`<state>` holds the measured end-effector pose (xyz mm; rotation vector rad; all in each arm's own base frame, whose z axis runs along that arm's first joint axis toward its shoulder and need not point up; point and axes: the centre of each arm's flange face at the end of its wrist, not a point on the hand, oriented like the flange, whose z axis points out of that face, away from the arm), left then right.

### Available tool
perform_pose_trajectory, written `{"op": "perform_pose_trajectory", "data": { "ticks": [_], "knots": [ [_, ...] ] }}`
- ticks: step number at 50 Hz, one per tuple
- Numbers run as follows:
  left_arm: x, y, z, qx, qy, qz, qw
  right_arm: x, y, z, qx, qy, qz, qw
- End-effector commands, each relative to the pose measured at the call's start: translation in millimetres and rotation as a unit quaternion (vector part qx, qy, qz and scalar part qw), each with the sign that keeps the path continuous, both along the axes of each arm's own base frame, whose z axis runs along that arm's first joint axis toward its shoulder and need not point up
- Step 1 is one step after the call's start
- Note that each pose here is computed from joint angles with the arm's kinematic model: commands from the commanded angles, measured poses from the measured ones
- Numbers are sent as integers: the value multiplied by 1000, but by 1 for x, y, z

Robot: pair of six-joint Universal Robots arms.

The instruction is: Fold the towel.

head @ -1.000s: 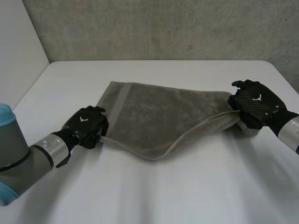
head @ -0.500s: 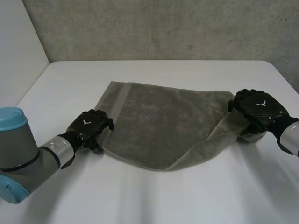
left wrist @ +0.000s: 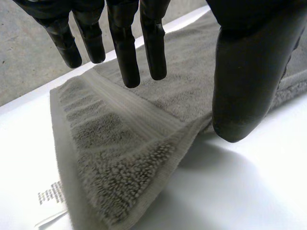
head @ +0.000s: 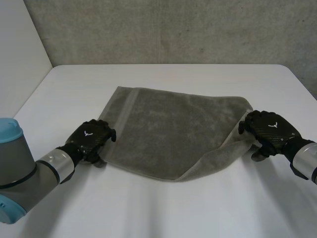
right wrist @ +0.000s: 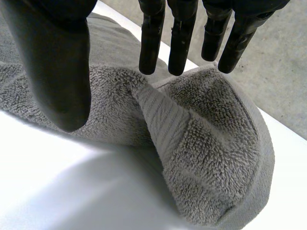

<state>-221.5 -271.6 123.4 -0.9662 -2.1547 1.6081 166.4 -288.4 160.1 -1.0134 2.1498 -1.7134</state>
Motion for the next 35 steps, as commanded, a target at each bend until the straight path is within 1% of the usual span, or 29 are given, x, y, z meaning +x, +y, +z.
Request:
{"op": "perform_pose_trajectory", "data": {
  "ticks": [1,8,13,16,18,23,35],
  "knots": [
    [13,-4,-6,-18,-47,9,999,-11,-4,-1,-2,3,-16,1000],
    [14,-10,-6,-24,-50,14,998,-8,-5,-5,-8,8,-8,1000],
    [12,-12,-5,-27,-49,13,998,-9,-15,-8,-18,12,-9,1000],
    [10,-10,-5,-25,-48,11,998,-11,-23,3,-35,10,-16,999],
    [10,-9,-5,-24,-47,10,999,-12,-29,20,-66,10,-18,998],
    [11,-8,-7,-20,-48,11,999,-11,-36,36,-97,13,-14,995],
    [13,-10,-6,-22,-48,14,999,6,-54,42,-127,32,21,991]
  ]
}}
